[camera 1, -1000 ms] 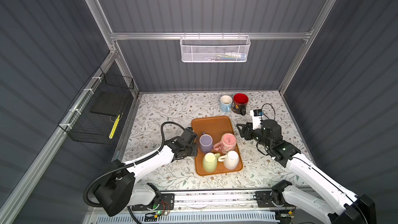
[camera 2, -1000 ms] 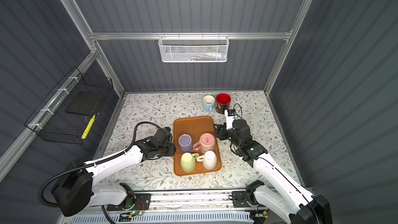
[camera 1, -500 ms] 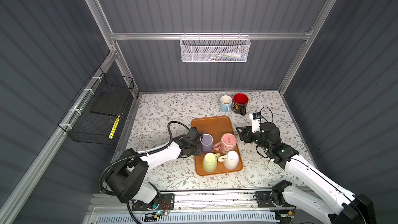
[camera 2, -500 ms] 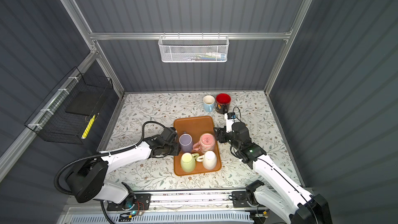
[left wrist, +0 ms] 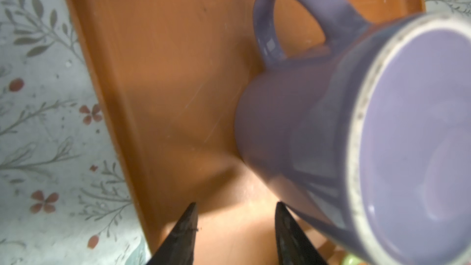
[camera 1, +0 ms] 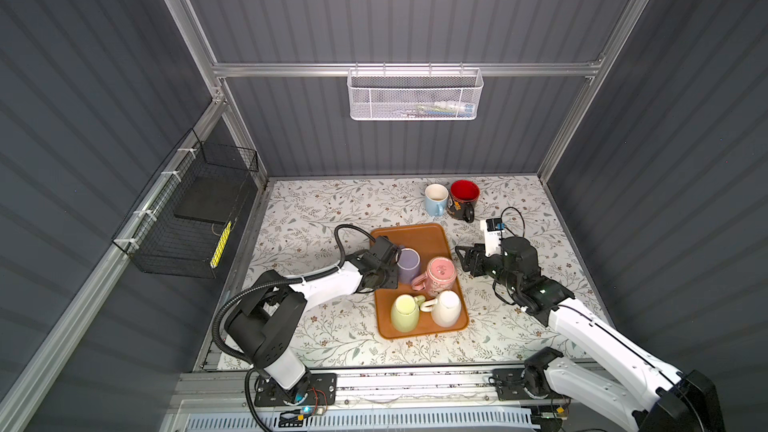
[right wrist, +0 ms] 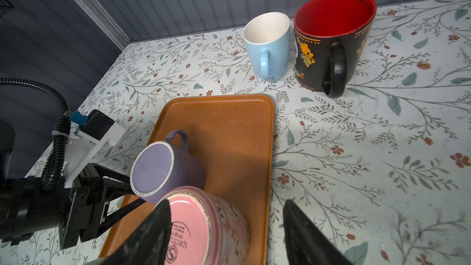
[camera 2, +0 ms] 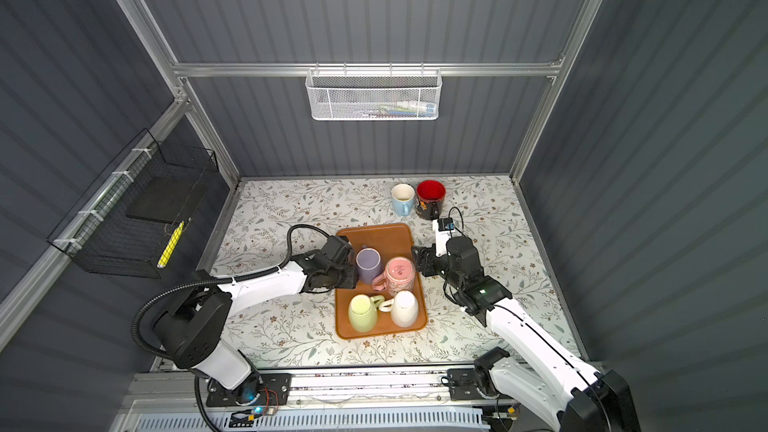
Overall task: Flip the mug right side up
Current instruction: 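Move the right gripper over the purple mug while the left gripper hovers beside it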
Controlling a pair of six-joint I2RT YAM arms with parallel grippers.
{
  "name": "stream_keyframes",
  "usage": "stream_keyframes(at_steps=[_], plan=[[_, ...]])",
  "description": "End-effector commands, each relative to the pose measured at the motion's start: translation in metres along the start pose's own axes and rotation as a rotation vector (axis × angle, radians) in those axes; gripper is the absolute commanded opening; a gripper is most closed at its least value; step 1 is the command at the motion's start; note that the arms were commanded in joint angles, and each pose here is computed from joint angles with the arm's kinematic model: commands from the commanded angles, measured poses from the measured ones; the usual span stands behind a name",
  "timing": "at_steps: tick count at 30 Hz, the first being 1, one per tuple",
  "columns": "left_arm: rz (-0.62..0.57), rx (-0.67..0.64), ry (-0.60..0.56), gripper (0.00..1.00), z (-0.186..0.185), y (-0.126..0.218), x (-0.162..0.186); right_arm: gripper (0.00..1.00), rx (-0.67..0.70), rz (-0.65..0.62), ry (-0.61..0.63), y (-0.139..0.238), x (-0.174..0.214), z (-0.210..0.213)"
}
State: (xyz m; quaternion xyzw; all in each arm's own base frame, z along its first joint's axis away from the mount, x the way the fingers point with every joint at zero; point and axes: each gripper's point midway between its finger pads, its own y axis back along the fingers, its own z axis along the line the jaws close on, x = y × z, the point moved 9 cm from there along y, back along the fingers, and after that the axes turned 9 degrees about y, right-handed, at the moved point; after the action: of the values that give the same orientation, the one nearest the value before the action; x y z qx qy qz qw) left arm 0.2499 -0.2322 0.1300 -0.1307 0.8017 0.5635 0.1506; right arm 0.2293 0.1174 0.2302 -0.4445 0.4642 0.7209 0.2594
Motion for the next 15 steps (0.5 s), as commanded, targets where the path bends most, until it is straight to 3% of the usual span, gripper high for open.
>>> stream_keyframes(at_steps=[1,15], plan=[[-0.030,-0.005,-0.026,0.51,-0.009,0.000,-0.011,0.70,-0.004,-0.008,0.008,0.000,0.000,0.000],[-0.067,-0.025,-0.069,0.57,-0.025,-0.003,-0.034,0.70,-0.030,0.019,0.009,-0.002,-0.004,0.003]])
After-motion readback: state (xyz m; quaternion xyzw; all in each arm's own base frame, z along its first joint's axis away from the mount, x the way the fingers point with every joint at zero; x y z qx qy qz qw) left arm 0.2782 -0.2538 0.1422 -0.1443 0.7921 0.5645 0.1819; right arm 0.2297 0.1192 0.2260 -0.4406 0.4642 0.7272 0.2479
